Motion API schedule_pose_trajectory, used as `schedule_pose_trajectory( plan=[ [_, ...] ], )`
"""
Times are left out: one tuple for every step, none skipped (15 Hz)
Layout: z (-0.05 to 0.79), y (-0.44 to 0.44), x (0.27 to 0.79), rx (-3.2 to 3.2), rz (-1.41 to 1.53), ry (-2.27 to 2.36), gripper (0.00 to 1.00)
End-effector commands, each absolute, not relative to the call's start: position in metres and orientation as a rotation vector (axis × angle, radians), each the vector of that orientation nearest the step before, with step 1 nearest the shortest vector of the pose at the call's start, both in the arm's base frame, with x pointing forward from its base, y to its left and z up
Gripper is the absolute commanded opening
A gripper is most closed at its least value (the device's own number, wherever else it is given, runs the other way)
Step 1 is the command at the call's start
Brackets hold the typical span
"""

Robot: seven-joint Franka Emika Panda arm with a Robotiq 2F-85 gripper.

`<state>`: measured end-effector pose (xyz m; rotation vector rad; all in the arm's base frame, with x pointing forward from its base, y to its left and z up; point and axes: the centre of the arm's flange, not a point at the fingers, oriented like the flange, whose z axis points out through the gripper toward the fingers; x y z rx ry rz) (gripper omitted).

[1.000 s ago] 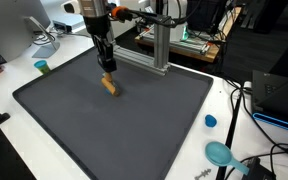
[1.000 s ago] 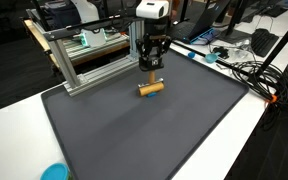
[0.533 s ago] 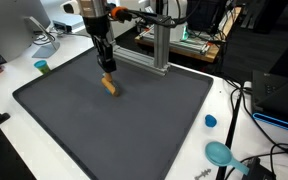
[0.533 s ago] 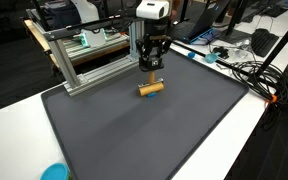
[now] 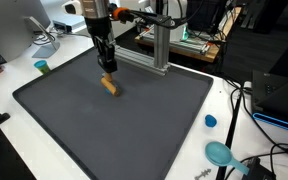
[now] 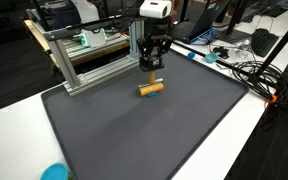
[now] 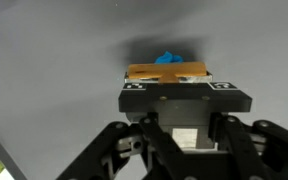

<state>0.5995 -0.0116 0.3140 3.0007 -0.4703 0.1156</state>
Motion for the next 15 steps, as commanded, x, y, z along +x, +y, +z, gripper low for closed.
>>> schedule_pose_trajectory(
  plan=[
    [0.298,-0.017,0.593,2.974,0.03,-0.435,0.22],
    [0.297,-0.018,0.593,2.982,0.015,-0.43,0.22],
    [0.296,-0.02,0.592,2.989,-0.002,-0.429,0.22],
    [0.296,-0.021,0.592,2.988,-0.011,-0.432,0.22],
    [0.295,-0.024,0.591,2.991,-0.027,-0.435,0.22],
    [0.294,-0.026,0.591,2.996,-0.04,-0.435,0.22],
    [0.292,-0.027,0.59,2.998,-0.045,-0.437,0.22],
    [0.292,-0.028,0.59,2.997,-0.051,-0.437,0.22],
    [0.291,-0.029,0.589,2.996,-0.061,-0.431,0.22],
    [0.29,-0.029,0.588,2.999,-0.075,-0.421,0.22],
    [0.29,-0.029,0.588,3.0,-0.085,-0.416,0.22],
    [0.29,-0.029,0.587,3.0,-0.093,-0.412,0.22],
    [0.289,-0.029,0.587,3.0,-0.107,-0.403,0.22],
    [0.288,-0.029,0.586,3.001,-0.115,-0.397,0.22],
    [0.287,-0.028,0.585,3.001,-0.125,-0.392,0.22]
  ],
)
